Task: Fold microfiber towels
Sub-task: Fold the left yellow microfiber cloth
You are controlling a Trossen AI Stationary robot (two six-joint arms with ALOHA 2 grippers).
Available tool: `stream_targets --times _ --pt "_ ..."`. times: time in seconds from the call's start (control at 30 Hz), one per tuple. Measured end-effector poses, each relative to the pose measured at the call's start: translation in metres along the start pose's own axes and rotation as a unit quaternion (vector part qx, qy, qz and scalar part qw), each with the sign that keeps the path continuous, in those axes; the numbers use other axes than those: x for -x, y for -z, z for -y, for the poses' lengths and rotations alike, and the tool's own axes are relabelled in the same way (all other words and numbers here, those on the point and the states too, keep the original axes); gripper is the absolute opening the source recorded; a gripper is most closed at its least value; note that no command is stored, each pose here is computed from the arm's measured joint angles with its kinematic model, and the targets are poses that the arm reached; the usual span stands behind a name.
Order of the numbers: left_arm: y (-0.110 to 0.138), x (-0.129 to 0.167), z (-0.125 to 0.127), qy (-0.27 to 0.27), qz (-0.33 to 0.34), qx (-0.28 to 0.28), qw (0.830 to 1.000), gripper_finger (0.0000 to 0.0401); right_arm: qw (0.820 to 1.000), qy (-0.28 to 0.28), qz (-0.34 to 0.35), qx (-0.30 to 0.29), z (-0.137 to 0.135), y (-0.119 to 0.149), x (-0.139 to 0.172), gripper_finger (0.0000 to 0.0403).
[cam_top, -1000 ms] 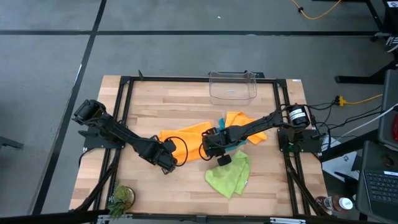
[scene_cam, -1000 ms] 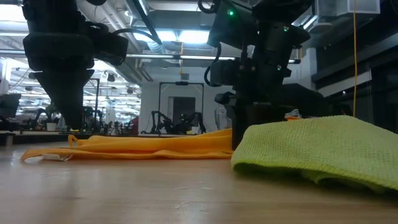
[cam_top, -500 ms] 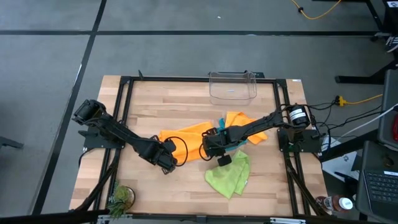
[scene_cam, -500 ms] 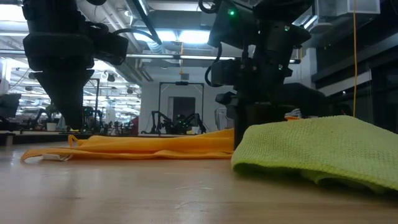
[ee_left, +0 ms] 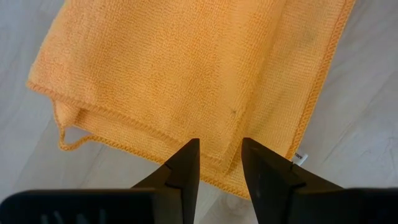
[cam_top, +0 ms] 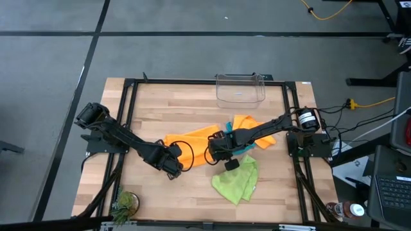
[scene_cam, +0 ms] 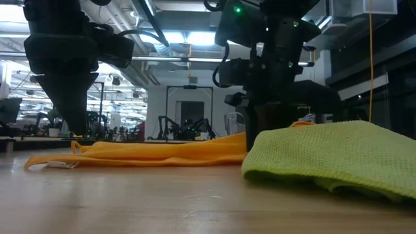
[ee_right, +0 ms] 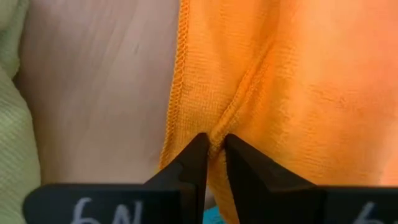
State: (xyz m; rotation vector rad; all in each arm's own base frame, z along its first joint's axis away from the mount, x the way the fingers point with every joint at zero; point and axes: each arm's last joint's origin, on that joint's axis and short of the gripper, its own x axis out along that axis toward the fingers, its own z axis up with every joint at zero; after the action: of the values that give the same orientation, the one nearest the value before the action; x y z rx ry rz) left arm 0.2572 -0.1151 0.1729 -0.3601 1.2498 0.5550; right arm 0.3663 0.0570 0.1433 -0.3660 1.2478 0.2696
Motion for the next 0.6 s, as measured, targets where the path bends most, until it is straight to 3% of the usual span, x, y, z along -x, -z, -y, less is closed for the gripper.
stream_targets --times 0.6 --pt "-0.0001 0.0000 0.0002 0.001 0.000 0.000 1.000 0.0112 1.000 -0.010 0.004 -0.002 0.0003 -0.0003 0.0000 0.0048"
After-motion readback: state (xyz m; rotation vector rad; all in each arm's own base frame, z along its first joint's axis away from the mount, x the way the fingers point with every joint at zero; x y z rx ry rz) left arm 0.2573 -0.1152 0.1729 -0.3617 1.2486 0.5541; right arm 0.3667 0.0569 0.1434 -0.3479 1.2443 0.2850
